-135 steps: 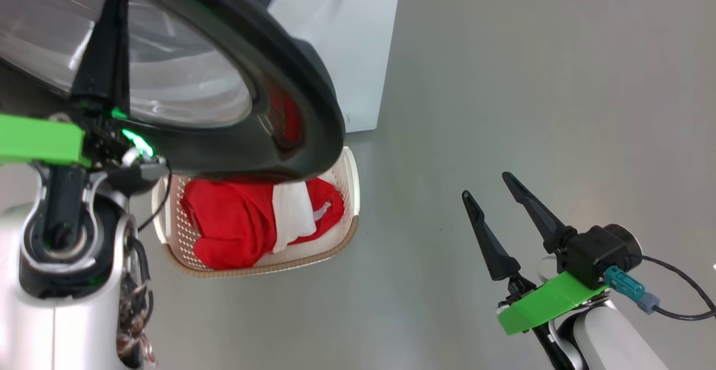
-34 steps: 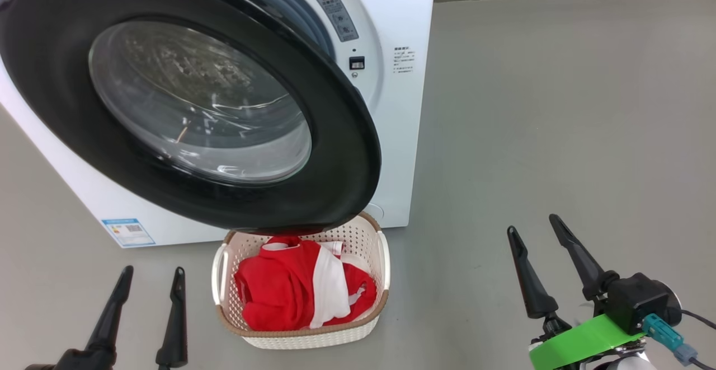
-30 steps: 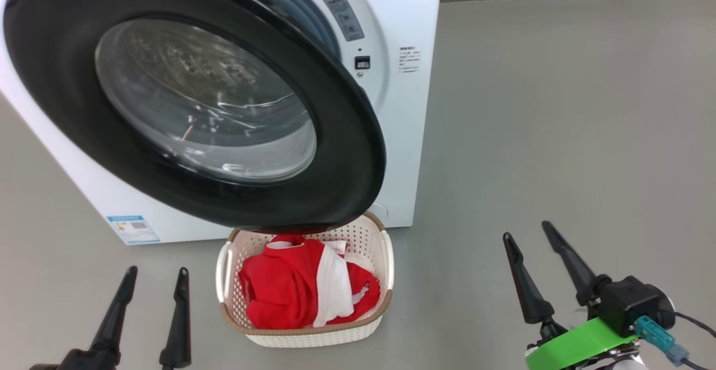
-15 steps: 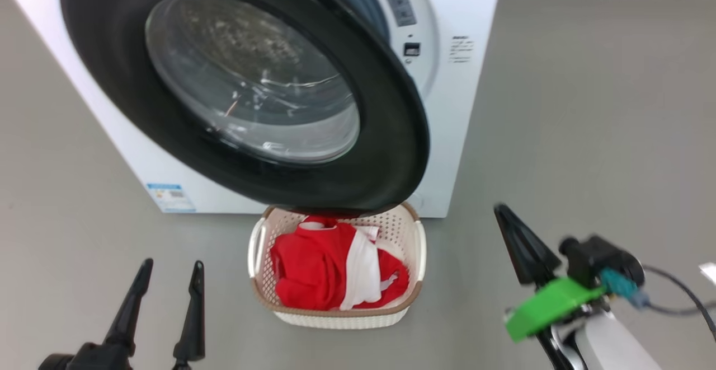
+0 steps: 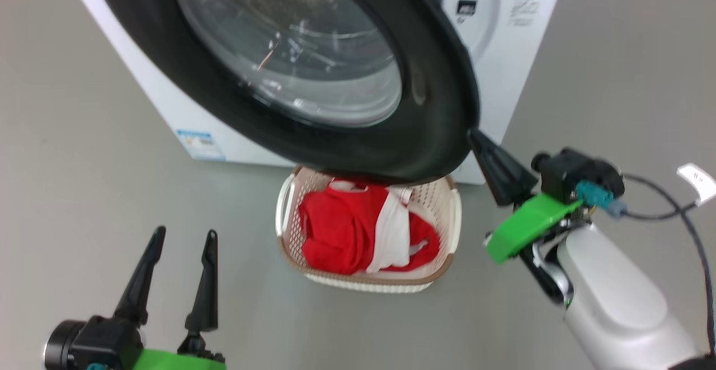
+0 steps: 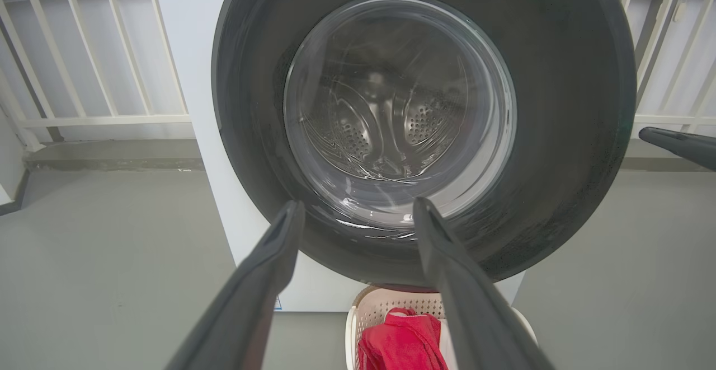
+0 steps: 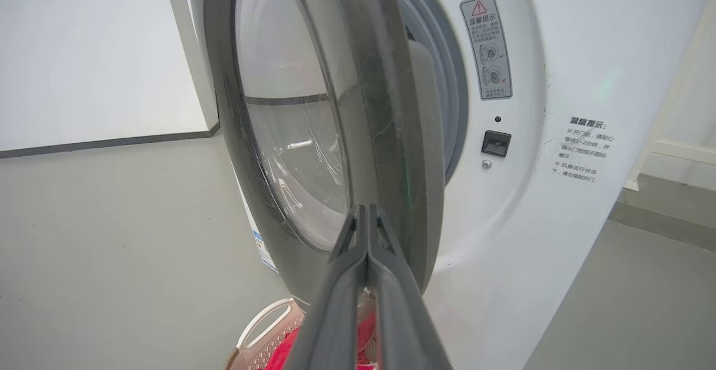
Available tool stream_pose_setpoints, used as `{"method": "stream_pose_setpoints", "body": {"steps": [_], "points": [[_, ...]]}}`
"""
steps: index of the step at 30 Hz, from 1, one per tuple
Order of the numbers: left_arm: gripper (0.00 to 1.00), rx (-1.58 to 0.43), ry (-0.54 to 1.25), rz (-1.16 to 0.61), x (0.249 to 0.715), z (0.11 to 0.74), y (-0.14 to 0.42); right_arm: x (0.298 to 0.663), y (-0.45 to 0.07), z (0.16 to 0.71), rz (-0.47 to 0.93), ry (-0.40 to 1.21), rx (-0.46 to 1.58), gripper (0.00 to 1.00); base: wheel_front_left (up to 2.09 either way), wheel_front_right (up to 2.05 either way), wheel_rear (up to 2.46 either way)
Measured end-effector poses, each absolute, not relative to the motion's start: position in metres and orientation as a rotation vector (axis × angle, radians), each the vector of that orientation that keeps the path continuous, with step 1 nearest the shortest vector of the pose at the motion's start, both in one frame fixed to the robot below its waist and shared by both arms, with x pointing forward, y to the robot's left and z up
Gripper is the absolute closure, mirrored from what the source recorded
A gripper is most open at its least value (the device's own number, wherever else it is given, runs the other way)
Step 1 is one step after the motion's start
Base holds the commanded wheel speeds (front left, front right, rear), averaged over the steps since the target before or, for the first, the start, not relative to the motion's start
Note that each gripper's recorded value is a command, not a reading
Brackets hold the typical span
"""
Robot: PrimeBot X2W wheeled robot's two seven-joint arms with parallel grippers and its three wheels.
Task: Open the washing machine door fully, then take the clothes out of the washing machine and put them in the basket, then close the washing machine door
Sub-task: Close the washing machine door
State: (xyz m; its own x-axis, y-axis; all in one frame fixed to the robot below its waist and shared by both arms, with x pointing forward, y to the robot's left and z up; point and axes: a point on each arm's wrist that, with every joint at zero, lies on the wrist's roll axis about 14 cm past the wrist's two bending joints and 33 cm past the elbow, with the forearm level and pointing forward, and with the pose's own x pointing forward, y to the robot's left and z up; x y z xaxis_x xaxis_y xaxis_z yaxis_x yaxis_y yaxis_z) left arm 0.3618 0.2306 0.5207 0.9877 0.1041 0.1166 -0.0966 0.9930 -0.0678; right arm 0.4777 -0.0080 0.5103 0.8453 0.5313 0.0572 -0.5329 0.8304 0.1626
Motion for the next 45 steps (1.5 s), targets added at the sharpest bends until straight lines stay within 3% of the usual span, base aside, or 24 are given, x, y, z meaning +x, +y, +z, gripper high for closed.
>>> {"method": "stream_pose_setpoints", "body": {"steps": [18,33,45], "points": [[0.00,-0.040,-0.034,0.160,0.389,0.491,0.249,0.559,0.028,0.496,0.657,-0.027,0.157,1.00,0.00,0.00,0.00],[0.00,-0.034,0.011,0.140,0.412,0.471,0.244,0.628,0.017,0.510,0.572,-0.086,0.222,1.00,0.00,0.00,0.00],[0.00,-0.049,0.025,0.134,0.417,0.464,0.241,0.635,0.025,0.508,0.573,-0.082,0.261,1.00,0.00,0.00,0.00]]}}
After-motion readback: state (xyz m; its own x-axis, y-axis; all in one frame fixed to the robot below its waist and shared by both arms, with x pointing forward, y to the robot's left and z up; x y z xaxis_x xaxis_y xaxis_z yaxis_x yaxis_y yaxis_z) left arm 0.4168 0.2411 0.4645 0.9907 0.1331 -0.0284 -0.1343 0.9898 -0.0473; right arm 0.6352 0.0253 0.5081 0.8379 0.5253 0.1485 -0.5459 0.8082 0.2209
